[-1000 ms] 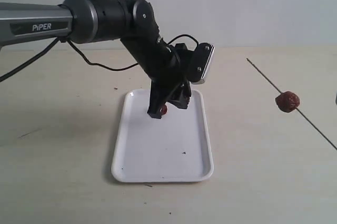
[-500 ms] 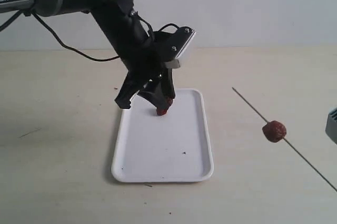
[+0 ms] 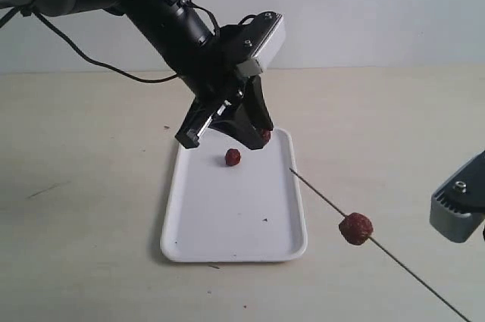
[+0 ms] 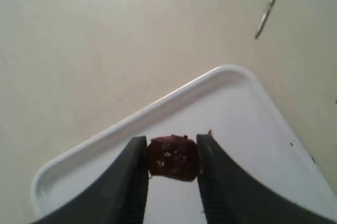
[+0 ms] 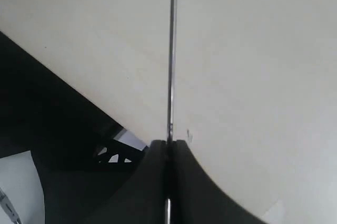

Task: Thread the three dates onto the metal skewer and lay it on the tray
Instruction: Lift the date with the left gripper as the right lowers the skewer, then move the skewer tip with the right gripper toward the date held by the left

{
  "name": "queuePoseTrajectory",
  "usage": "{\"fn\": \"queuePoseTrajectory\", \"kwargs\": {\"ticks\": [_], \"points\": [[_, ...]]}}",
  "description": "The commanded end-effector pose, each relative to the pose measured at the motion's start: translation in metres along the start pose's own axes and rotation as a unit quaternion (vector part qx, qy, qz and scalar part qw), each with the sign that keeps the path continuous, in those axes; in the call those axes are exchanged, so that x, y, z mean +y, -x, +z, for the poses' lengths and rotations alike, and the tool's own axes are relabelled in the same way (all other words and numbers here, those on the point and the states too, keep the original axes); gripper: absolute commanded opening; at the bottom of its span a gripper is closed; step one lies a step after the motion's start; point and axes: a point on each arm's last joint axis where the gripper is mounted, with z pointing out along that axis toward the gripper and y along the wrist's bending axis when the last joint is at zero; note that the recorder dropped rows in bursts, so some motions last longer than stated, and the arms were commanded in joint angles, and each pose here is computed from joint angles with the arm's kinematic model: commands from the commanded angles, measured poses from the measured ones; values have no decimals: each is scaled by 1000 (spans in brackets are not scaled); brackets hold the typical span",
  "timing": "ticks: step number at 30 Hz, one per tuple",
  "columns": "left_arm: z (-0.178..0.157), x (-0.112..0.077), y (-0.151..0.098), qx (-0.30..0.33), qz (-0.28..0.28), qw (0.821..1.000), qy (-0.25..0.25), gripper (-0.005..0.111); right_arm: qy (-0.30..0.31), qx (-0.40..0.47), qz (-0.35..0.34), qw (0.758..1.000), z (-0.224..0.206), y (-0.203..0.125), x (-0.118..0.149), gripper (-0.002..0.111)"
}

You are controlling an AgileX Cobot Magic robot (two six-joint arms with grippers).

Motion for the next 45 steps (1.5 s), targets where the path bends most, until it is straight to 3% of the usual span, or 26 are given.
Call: {"fn": "queuePoseTrajectory", "kwargs": {"ticks": [1,18,45], "points": [[-2,-1,5,-8,13,1000,0,32,2,14,-5,1000,5,4,0,0],[-2,-1,6,-12,102,995,2,32,-13,-43,-5,999,15,26,-5,0],[2,-4,5,25,150,988,-17,32,-46,-37,-14,998,32,44,-14,0]]}}
